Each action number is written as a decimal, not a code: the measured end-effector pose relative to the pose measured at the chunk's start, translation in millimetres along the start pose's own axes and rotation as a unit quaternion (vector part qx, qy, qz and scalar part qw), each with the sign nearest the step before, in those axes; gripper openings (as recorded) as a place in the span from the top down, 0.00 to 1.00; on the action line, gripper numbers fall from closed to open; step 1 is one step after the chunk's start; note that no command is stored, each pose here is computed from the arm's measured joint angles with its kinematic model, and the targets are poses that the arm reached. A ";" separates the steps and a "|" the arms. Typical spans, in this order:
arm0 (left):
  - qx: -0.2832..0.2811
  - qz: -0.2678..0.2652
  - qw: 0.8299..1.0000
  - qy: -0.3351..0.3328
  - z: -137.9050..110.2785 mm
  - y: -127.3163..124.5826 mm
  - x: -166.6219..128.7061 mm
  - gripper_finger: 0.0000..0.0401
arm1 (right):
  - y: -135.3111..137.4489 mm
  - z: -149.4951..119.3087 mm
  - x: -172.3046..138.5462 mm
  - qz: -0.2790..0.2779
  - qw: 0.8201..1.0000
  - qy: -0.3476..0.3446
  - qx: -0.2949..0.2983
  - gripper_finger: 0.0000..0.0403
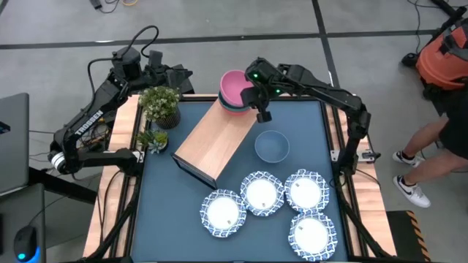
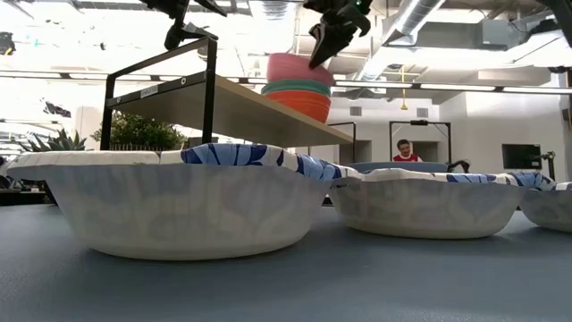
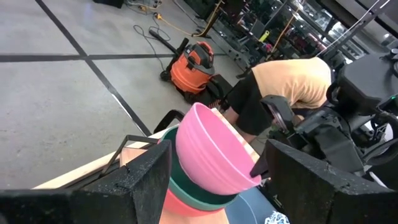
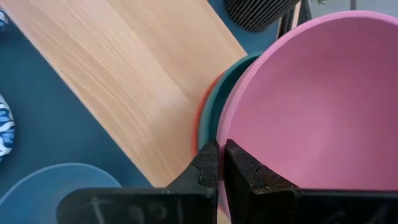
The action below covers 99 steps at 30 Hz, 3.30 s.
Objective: Place and stack bowls onto a shelf
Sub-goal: Stack the pink bowl on top of the green bowl on the shelf, then stack the blue bowl on top of the pink bowl on the shelf
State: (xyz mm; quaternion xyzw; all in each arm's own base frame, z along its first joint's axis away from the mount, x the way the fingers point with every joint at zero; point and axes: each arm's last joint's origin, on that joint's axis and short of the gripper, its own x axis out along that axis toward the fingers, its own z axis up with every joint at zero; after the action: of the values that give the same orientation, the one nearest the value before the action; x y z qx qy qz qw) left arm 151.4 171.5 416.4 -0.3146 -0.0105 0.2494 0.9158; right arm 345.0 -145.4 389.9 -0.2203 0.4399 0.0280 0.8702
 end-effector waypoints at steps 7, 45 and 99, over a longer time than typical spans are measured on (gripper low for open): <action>0.001 0.000 1.000 0.000 0.0 0.0 0.0 0.39 | -1.0 0.5 0.0 -0.004 1.000 -0.004 0.001 0.81; -0.002 0.013 1.000 0.007 -1.9 1.7 0.0 0.39 | 4.1 15.8 14.4 -0.104 0.993 -0.007 0.048 0.91; 0.012 0.011 1.000 0.007 -1.9 1.5 0.0 0.39 | 181.5 -94.1 19.7 0.133 0.984 0.089 0.084 0.82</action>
State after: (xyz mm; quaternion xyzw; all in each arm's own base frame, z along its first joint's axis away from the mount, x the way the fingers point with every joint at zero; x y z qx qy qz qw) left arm 151.1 171.4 414.0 -0.3054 0.0025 0.2570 0.9169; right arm 242.2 -23.1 260.9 -0.0879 0.5417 0.0868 0.8315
